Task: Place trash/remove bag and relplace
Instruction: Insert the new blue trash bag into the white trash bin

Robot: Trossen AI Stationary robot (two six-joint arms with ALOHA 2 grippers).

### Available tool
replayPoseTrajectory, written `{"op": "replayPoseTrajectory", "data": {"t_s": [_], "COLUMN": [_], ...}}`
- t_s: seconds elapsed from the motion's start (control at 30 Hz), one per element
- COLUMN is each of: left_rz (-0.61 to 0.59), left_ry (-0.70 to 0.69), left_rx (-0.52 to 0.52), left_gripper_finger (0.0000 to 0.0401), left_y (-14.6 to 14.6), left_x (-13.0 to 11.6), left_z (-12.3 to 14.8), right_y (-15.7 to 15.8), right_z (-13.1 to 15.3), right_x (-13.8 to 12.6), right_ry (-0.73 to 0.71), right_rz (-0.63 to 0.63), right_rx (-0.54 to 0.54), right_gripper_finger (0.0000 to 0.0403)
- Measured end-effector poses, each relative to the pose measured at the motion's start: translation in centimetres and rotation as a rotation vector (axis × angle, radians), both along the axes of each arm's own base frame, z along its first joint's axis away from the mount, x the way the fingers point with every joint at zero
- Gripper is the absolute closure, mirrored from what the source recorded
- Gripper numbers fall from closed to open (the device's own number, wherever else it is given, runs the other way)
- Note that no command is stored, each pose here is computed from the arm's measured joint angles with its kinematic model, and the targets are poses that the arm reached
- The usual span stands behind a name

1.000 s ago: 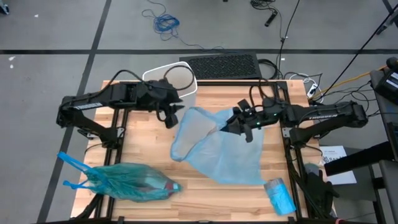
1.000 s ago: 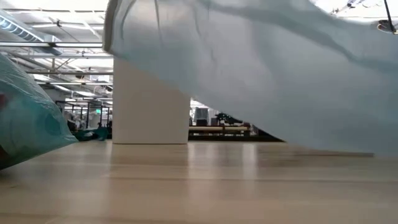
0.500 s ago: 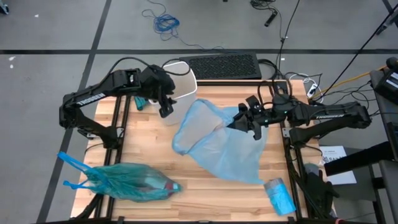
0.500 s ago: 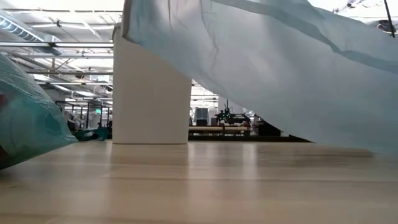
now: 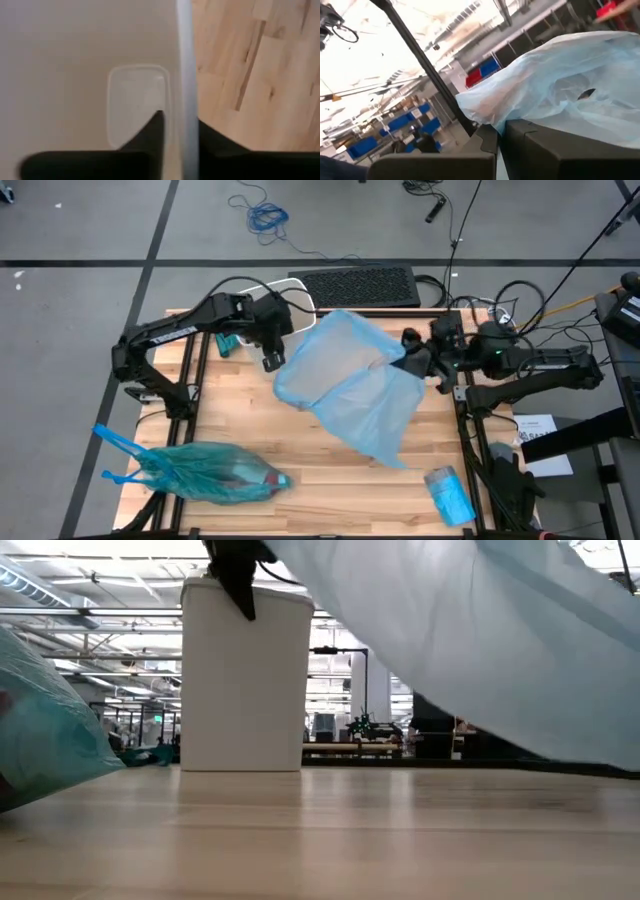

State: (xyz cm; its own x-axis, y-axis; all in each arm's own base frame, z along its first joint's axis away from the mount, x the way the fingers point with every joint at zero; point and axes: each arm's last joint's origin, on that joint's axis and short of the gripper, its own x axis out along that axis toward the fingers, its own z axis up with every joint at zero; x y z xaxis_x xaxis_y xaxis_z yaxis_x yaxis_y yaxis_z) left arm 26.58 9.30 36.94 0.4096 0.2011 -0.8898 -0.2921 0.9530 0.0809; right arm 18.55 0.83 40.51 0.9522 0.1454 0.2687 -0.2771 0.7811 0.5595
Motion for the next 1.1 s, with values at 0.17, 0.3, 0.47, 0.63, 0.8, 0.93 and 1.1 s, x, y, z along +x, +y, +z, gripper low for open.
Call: {"op": "replayPoseTrajectory", "data": {"t_s": [0.17,0.3,0.47,0.63,0.8,0.93,1.1], "left_rz": [-0.031,-0.075,-0.148,-0.205,-0.283,-0.373,-0.447], "left_ry": [-0.016,-0.110,-0.229,-0.296,-0.351,-0.414,-0.397], "left_rx": [-0.060,-0.107,-0.163,-0.202,-0.220,-0.249,-0.310], "left_gripper_finger": [0.0395,0.0397,0.0399,0.0399,0.0400,0.0400,0.0400], "left_y": [0.1,-0.6,-2.3,-4.7,-7.4,-10.0,-12.1], "left_x": [1.0,1.9,2.9,3.9,4.6,5.4,6.4], "left_z": [-0.6,-0.3,0.9,1.4,1.8,2.2,1.3], "right_y": [0.0,0.0,0.0,0.2,0.2,0.2,0.3], "right_z": [1.4,3.1,6.8,11.0,14.0,14.9,14.7], "right_x": [-1.5,-2.8,-4.3,-5.5,-5.9,-5.3,-3.9], "right_ry": [-0.127,-0.251,-0.338,-0.404,-0.403,-0.375,-0.342], "right_rz": [-0.023,-0.030,-0.038,-0.037,-0.049,-0.057,-0.054], "right_rx": [-0.022,-0.067,-0.169,-0.296,-0.385,-0.418,-0.430], "right_gripper_finger": [0.0403,0.0403,0.0403,0.0403,0.0403,0.0403,0.0403]}}
